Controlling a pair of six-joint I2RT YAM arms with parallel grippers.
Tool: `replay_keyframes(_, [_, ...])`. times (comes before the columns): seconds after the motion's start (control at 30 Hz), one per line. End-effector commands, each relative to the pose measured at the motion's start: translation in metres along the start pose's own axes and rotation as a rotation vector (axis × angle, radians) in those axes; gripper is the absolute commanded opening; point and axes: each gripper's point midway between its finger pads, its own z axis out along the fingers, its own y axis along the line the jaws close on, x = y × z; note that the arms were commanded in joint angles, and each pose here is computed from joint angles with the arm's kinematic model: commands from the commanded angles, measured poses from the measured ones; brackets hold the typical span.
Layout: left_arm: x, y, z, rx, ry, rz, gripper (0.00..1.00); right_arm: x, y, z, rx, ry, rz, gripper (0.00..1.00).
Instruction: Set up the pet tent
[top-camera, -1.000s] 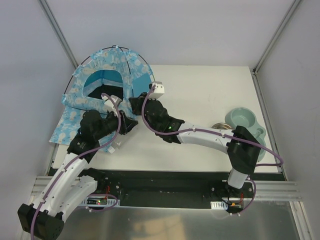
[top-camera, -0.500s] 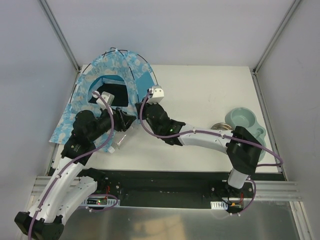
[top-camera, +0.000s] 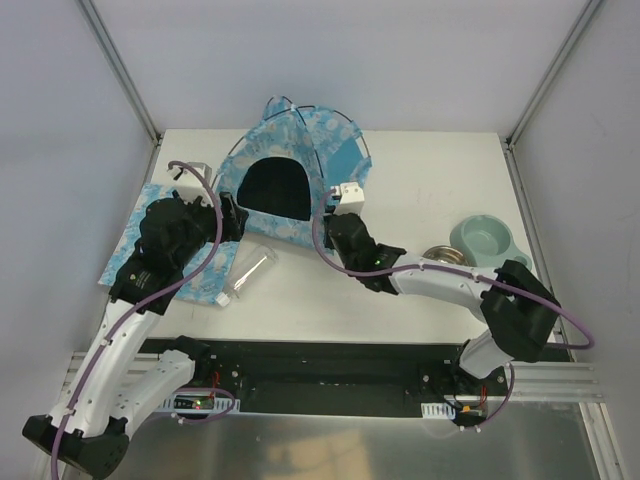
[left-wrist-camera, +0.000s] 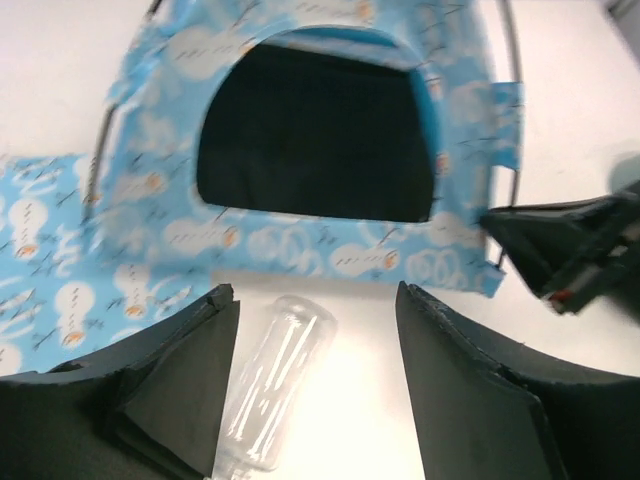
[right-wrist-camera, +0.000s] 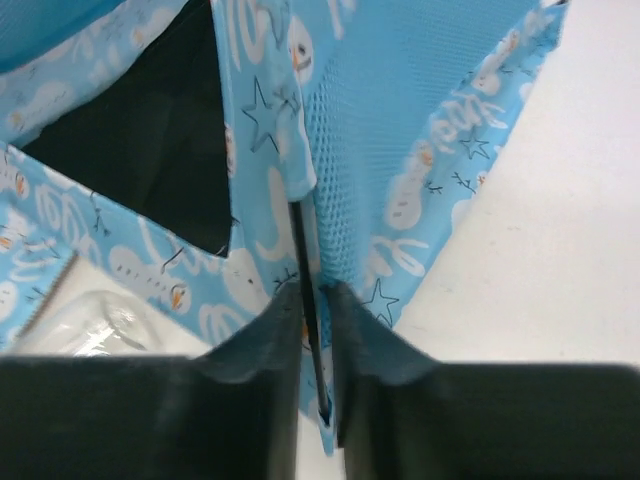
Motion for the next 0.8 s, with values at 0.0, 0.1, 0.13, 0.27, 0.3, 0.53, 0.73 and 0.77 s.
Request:
replay_keyframes(0.0, [-0.002, 0.028, -0.001, -0.156, 0.016, 0.032, 0.66, -0.002, -0.019, -0.014, 0.052, 0.016, -0.02, 0.3])
replay_keyframes(0.1, [0.001, 0.036, 0.002, -0.195, 0.043, 0.023, 0.67, -0.008, -0.027, -0.027, 0.055, 0.018, -0.008, 0.58])
replay_keyframes(0.13, [0.0, 0.037, 0.002, -0.199, 0.046, 0.018, 0.67, -0.008, -0.029, -0.031, 0.056, 0.022, -0.007, 0.64])
replay_keyframes(0.27, [0.003, 0.037, 0.006, -0.207, 0.06, -0.007, 0.67, -0.024, -0.044, -0.054, 0.064, 0.017, 0.031, 0.77])
replay_keyframes(0.3, [0.003, 0.038, 0.007, -0.209, 0.062, -0.013, 0.67, -0.029, -0.044, -0.059, 0.052, 0.02, 0.05, 0.78])
replay_keyframes(0.53, [0.008, 0.036, 0.017, -0.206, 0.092, -0.046, 0.67, -0.062, -0.006, -0.069, -0.138, 0.09, 0.124, 0.6])
replay_keyframes(0.73, [0.009, 0.038, 0.032, -0.213, 0.118, -0.036, 0.68, -0.05, 0.034, -0.039, -0.195, 0.183, 0.147, 0.43])
replay_keyframes(0.77, [0.01, 0.039, 0.034, -0.213, 0.126, -0.034, 0.69, -0.049, 0.035, -0.031, -0.181, 0.188, 0.143, 0.42])
